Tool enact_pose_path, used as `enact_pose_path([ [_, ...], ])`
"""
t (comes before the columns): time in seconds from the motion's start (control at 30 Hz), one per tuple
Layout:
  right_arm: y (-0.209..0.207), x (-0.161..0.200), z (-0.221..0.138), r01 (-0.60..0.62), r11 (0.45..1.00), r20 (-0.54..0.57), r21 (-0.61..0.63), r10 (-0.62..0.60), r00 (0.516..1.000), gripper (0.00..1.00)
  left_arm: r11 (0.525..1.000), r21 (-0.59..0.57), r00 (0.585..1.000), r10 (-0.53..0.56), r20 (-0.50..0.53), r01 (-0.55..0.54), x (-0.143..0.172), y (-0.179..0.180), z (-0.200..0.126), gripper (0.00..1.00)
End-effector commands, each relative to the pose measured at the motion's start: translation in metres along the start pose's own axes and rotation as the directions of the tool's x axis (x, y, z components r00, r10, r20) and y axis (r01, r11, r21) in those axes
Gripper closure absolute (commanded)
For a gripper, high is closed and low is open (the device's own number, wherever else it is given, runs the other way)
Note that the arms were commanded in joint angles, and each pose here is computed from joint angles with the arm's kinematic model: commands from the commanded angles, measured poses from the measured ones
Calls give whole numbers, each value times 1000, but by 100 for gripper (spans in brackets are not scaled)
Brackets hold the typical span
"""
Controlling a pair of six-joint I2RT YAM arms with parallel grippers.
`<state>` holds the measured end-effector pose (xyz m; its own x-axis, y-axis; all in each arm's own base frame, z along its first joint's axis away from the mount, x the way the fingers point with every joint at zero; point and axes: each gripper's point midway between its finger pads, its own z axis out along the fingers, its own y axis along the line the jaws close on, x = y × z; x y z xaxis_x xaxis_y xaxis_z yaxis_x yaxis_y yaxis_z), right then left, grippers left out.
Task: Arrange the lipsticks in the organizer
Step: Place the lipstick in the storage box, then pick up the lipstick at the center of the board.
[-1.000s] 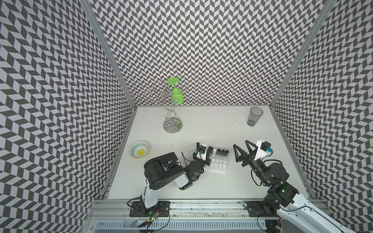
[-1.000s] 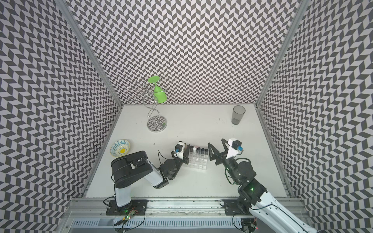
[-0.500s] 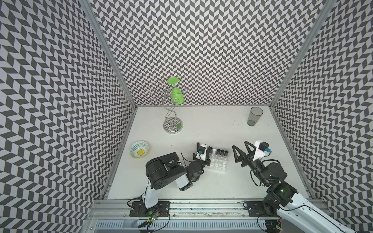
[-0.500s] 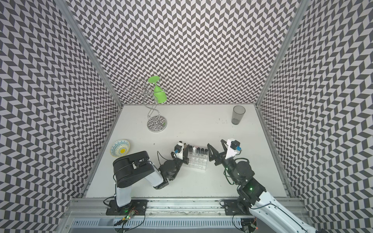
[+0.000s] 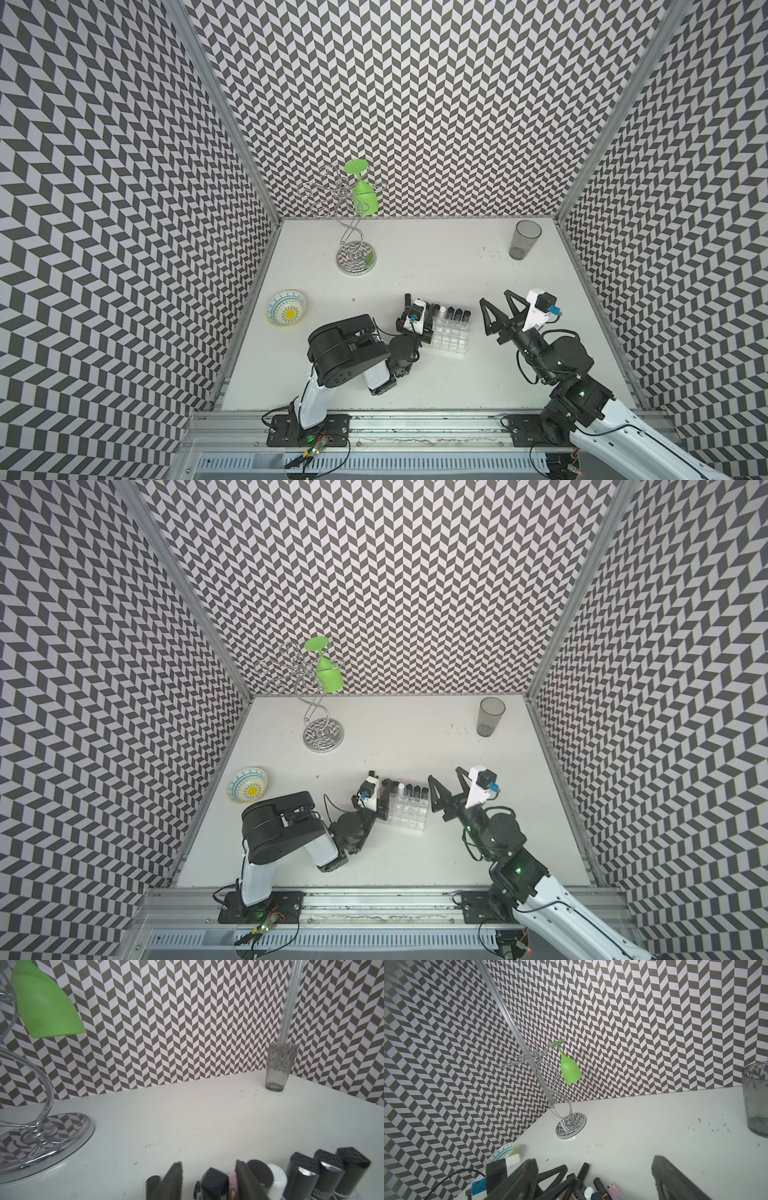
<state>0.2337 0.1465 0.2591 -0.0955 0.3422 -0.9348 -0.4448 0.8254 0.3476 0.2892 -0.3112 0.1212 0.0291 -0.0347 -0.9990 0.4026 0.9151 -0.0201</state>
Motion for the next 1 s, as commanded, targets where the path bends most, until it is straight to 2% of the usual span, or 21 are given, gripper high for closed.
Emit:
enact_pose_path([
  [0.0, 0, -7, -2, -1, 1000, 36, -3, 1, 999, 11, 1000, -2, 999, 13, 40, -13, -20, -9, -7, 35],
  [0.13, 1, -5, -2, -3, 1000, 30, -11, 4, 1000, 10, 997, -74, 1000, -7, 20, 8, -38, -6, -13, 33],
  [0.27, 4, -1, 1, -7, 1000, 12, -29, 7, 1000, 10, 975, -217, 990, -83, -116, 56, -38, 11, -10, 40],
  [0.47, 10, 2, 3, -14, 998, -7, -58, 13, 1000, 11, 966, -242, 968, -139, -208, 86, -35, 32, -13, 43],
  [0.57, 15, 1, 2, -24, 996, -11, -84, 23, 1000, 11, 968, -192, 932, -214, -293, 162, -22, 39, -7, 42],
  [0.67, 15, 3, 1, -30, 995, -16, -90, 29, 999, 11, 964, -137, 883, -265, -389, 229, -9, 42, -3, 34],
  [0.8, 16, 6, 2, -34, 995, -26, -98, 32, 999, 11, 966, -164, 862, -252, -439, 199, 4, 57, 1, 34],
  [0.9, 18, 9, 2, -39, 993, -37, -108, 35, 999, 11, 962, -201, 825, -263, -500, 185, 19, 76, 7, 35],
  [0.97, 18, 10, 2, -40, 993, -37, -109, 36, 999, 11, 959, -207, 782, -280, -557, 196, 33, 88, 13, 37],
])
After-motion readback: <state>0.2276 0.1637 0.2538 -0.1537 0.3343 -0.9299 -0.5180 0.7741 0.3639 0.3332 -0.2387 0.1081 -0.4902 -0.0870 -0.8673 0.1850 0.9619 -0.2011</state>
